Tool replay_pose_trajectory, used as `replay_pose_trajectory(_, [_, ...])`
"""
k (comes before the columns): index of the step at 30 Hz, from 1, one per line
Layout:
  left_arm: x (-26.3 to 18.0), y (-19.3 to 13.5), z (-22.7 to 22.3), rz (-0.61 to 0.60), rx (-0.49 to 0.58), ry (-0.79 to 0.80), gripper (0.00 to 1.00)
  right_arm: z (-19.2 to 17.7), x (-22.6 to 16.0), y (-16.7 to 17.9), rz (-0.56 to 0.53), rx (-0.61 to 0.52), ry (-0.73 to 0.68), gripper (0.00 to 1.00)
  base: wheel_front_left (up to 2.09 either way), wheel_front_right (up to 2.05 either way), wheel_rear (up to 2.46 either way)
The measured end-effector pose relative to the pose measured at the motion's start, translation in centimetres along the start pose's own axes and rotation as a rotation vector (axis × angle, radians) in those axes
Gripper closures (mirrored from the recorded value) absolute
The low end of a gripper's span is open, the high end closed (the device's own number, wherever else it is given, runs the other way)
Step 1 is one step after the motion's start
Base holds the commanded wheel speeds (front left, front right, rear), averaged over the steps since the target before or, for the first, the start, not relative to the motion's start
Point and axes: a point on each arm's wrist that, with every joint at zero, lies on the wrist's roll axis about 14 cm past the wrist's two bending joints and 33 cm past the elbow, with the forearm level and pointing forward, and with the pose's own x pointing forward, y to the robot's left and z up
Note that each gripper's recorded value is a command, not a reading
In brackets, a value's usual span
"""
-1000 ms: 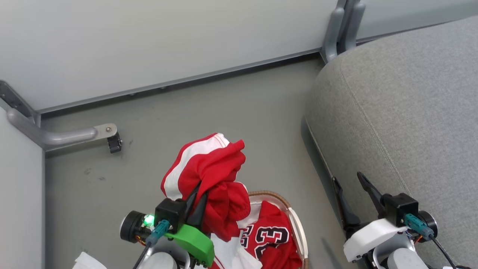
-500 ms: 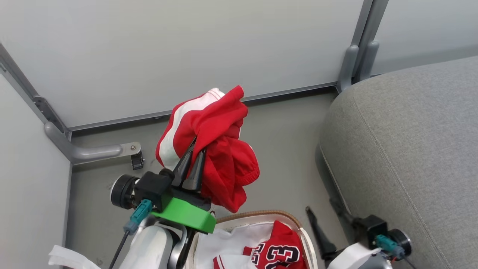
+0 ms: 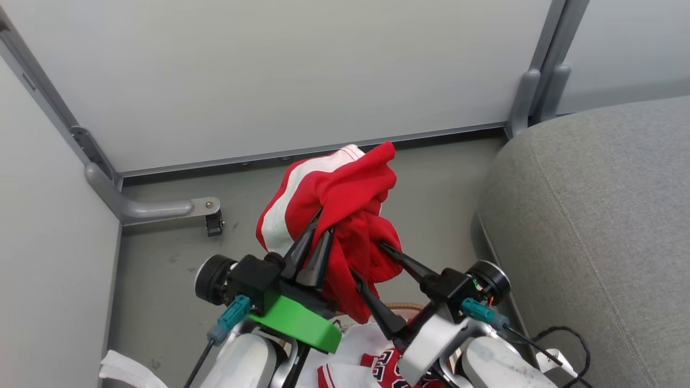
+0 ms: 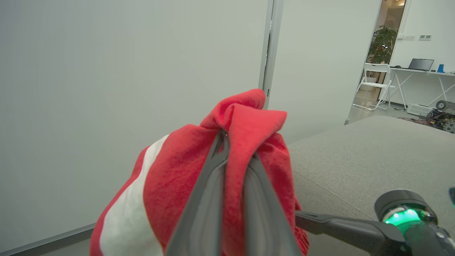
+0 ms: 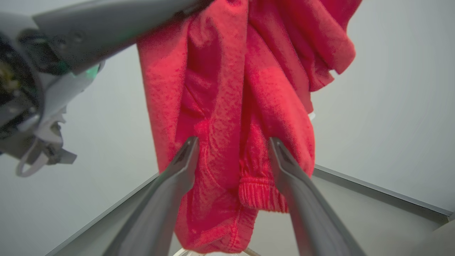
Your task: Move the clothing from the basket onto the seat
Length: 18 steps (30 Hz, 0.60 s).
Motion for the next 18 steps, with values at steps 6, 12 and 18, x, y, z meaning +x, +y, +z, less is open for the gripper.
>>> replay_pose_trajectory(6, [-0.7,-0.8,-0.3,-0.011,-0.011,0.012,1.00,0.6,1.7,0.4,0.040,-0.028,-0.014,0.00,0.00,0.00,0.00])
replay_pose_trajectory(12, [-1.1,-0.9,-0.1,-0.008,-0.012,0.011,1.00,-0.2,2.4,1.6,0.082,-0.013,0.009,0.84,0.00,0.00,0.00])
replay_pose_trajectory(18, [-1.3,-0.8,-0.1,-0.001,-0.012,0.014,0.91,-0.2,2.5,1.3,0.067,0.037,0.008,1.00,0.00,0.00,0.00])
